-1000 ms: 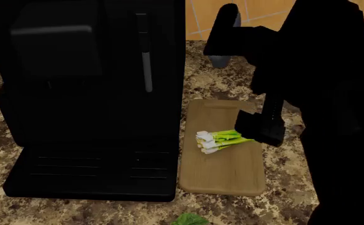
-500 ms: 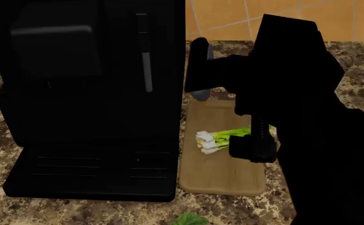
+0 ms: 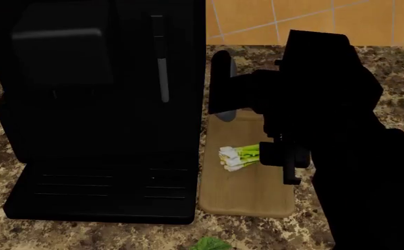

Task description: Clear the non-vegetable object off the cutting board and place the vegetables onto it.

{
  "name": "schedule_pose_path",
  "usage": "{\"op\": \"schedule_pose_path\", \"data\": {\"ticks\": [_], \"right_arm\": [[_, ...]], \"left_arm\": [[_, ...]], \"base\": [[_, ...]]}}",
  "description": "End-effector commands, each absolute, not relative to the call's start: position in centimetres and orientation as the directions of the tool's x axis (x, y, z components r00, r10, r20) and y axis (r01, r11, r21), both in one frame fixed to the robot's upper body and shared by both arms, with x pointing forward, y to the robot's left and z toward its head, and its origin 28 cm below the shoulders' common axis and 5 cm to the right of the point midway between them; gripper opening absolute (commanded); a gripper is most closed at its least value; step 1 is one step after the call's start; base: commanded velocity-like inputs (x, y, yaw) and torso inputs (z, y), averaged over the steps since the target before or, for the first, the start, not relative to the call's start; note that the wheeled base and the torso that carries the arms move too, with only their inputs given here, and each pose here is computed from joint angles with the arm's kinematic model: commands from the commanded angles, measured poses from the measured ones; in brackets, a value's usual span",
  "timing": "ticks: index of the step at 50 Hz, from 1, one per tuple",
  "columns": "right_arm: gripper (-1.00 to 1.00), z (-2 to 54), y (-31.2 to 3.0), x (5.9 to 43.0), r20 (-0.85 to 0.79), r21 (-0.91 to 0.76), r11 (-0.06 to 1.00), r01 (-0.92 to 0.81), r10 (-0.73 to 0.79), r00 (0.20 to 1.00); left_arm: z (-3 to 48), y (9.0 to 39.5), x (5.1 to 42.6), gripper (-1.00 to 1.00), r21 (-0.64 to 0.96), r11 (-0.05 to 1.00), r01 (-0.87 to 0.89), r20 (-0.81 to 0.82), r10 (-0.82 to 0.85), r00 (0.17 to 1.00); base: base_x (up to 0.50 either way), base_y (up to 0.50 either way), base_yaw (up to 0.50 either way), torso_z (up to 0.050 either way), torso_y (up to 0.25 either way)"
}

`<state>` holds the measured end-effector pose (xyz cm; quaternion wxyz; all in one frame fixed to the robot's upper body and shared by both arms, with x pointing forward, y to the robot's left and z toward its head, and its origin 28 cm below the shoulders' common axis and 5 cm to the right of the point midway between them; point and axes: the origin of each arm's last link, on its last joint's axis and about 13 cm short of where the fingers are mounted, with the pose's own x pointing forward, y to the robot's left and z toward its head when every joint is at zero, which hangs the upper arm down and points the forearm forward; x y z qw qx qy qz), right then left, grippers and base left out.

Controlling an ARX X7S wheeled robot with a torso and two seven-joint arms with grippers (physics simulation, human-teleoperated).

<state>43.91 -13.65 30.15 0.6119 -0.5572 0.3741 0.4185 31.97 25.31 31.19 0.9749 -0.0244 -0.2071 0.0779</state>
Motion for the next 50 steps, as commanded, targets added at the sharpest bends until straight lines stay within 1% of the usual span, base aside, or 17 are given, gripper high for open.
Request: {"op": "schedule_pose_path", "data": {"ticks": [1, 7, 12, 18, 25, 28, 30, 32, 33, 34, 37, 39, 44, 50], "right_arm": [[-1.00, 29.1, -14.2, 43.9, -0.939, -0.342, 0.014, -0.940, 0.030, 0.342], [-1.00, 30.3, -14.7, 43.8, -0.938, -0.346, 0.029, -0.938, 0.009, 0.346], [-1.00, 32.1, -15.5, 43.5, -0.930, -0.369, 0.059, -0.928, -0.015, 0.368], [-1.00, 34.8, -16.7, 43.0, -0.909, -0.417, 0.109, -0.902, -0.040, 0.415], [-1.00, 36.1, -18.1, 42.4, -0.899, -0.437, 0.177, -0.882, -0.062, 0.433], [-1.00, 36.2, -19.0, 42.0, -0.898, -0.438, 0.247, -0.864, -0.070, 0.435], [-1.00, 36.2, -19.5, 41.9, -0.898, -0.438, 0.267, -0.859, -0.087, 0.431], [-1.00, 36.2, -20.2, 41.5, -0.897, -0.440, 0.325, -0.837, -0.102, 0.431], [-1.00, 36.2, -20.4, 41.3, -0.897, -0.431, 0.388, -0.815, -0.086, 0.434], [-1.00, 36.2, -20.6, 41.2, -0.896, -0.429, 0.411, -0.804, -0.082, 0.436], [-1.00, 36.3, -21.2, 40.9, -0.898, -0.426, 0.436, -0.792, -0.101, 0.428], [-1.00, 36.4, -21.6, 40.6, -0.897, -0.426, 0.472, -0.772, -0.110, 0.428], [-1.00, 36.1, -22.8, 39.9, -0.890, -0.428, 0.541, -0.724, -0.112, 0.442], [-1.00, 35.4, -24.4, 38.8, -0.883, -0.435, 0.588, -0.682, -0.128, 0.452]], "left_arm": [[28.6, 25.8, 34.3, 1.00, -0.079, 0.990, -0.114, 0.219, 0.128, 0.967], [28.9, 25.9, 34.0, 1.00, -0.088, 0.990, -0.113, 0.224, 0.130, 0.966], [29.3, 26.0, 33.6, 1.00, -0.096, 0.990, -0.106, 0.232, 0.126, 0.965], [29.7, 26.2, 33.3, 1.00, -0.104, 0.989, -0.107, 0.241, 0.130, 0.962], [30.2, 26.1, 32.8, 1.00, -0.107, 0.989, -0.099, 0.249, 0.123, 0.961], [30.5, 26.0, 32.6, 1.00, -0.107, 0.990, -0.095, 0.253, 0.120, 0.960], [30.5, 25.9, 32.6, 1.00, -0.107, 0.990, -0.092, 0.253, 0.117, 0.960], [30.5, 25.9, 32.7, 1.00, -0.109, 0.990, -0.088, 0.252, 0.113, 0.961], [30.5, 25.9, 32.7, 1.00, -0.109, 0.990, -0.087, 0.251, 0.112, 0.961], [30.5, 25.9, 32.7, 1.00, -0.110, 0.990, -0.086, 0.252, 0.111, 0.961], [30.5, 25.9, 32.8, 1.00, -0.112, 0.990, -0.083, 0.251, 0.109, 0.962], [30.6, 25.9, 32.7, 1.00, -0.112, 0.990, -0.082, 0.252, 0.109, 0.962], [30.7, 26.0, 32.7, 1.00, -0.110, 0.991, -0.082, 0.256, 0.108, 0.961], [30.6, 26.0, 32.7, 1.00, -0.107, 0.991, -0.082, 0.256, 0.107, 0.961]], "base": [[0.00, 0.00, -0.01, 0.000, 0.000], [0.01, 0.00, -0.01, 0.000, 0.000], [0.01, 0.00, -0.01, 0.000, 0.000], [0.01, 0.00, -0.01, 0.000, 0.000], [0.01, 0.00, -0.01, 0.001, 0.000], [0.01, 0.00, 0.00, 0.000, 0.000], [0.01, 0.00, -0.01, 0.000, 0.000], [0.01, 0.00, -0.01, 0.000, 0.000], [0.00, 0.00, -0.01, 0.010, 0.000], [0.02, 0.00, -0.01, 0.000, 0.000], [0.01, 0.00, 0.00, 0.000, 0.000], [0.01, 0.00, -0.01, 0.000, 0.000], [0.01, 0.00, -0.01, 0.002, 0.000], [0.01, 0.00, -0.01, 0.000, 0.000]]}}
